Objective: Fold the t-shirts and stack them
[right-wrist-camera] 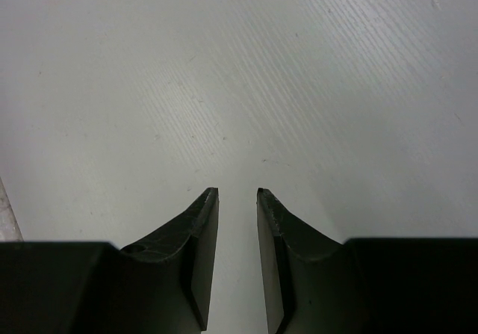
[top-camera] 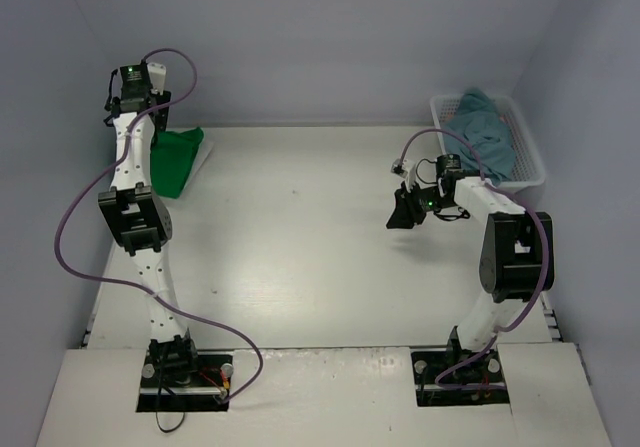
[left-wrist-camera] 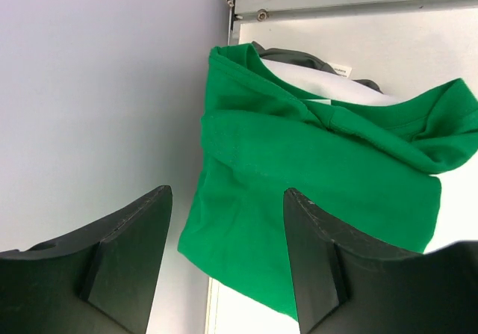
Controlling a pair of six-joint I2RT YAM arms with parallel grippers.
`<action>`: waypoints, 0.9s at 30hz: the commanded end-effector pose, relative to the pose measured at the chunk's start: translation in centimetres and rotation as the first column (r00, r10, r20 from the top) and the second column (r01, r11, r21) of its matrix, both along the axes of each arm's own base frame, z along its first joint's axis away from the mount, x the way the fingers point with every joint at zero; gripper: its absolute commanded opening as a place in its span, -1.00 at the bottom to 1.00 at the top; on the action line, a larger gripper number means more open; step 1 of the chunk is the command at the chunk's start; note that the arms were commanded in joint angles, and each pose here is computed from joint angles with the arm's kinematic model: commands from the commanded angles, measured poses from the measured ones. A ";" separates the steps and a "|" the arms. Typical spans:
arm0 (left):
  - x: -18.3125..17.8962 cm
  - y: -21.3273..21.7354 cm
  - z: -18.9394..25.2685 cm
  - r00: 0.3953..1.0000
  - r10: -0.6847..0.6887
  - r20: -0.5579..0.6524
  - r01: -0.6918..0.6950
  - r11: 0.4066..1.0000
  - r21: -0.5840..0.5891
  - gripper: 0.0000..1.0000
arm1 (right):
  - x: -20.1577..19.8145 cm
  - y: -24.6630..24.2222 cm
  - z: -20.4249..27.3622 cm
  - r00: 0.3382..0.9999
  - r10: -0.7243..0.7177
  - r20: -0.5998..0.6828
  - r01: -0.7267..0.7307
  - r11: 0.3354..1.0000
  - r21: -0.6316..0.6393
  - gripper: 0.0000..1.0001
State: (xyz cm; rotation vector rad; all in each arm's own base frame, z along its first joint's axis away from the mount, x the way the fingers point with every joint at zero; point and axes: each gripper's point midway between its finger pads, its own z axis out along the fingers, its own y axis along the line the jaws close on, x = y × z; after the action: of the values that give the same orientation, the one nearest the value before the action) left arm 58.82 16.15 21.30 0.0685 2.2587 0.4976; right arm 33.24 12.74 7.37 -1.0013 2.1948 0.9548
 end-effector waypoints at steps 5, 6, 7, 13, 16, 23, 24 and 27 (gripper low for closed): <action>1.4 0.9 1.9 0.997 0.016 0.079 -0.020 0.999 0.045 0.11 | 0.1 0.3 2.4 0.997 0.018 0.073 -0.021 0.999 0.047 -0.52; 1.9 1.1 0.9 0.997 0.017 0.071 -0.020 0.999 0.046 0.11 | 0.1 0.4 2.4 0.997 0.017 0.069 -0.021 0.999 0.049 -0.53; 2.3 1.1 0.5 0.997 0.017 0.071 -0.020 0.999 0.046 0.11 | 0.1 0.4 2.4 0.998 0.017 0.067 -0.021 0.999 0.049 -0.52; 4.6 1.6 -4.1 0.999 0.015 0.049 -0.018 0.998 0.058 0.12 | 0.3 0.3 1.9 0.999 0.016 0.052 -0.019 0.999 0.051 -0.52; 5.5 2.0 -6.7 0.999 0.017 0.032 -0.019 0.998 0.065 0.13 | 0.2 0.4 1.6 0.999 0.019 0.046 -0.022 0.998 0.052 -0.52; 5.6 1.7 -13.1 0.998 0.019 -0.059 -0.017 0.999 0.035 0.20 | 0.1 0.5 1.7 0.999 0.022 0.042 -0.024 0.998 0.060 -0.52; 5.4 1.6 -13.7 0.997 0.021 -0.072 -0.020 0.999 0.027 0.20 | 0.1 0.5 1.5 0.999 0.024 0.039 -0.026 0.998 0.059 -0.52; 5.1 1.5 -13.1 0.998 0.025 -0.061 -0.024 1.000 0.011 0.21 | 0.1 0.5 1.4 0.999 0.024 0.036 -0.026 0.998 0.060 -0.52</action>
State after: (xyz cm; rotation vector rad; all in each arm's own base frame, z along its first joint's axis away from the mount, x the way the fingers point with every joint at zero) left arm 64.28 18.00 8.77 0.0846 2.3050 0.5532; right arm 33.11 13.03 7.59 -1.0023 2.1763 0.9808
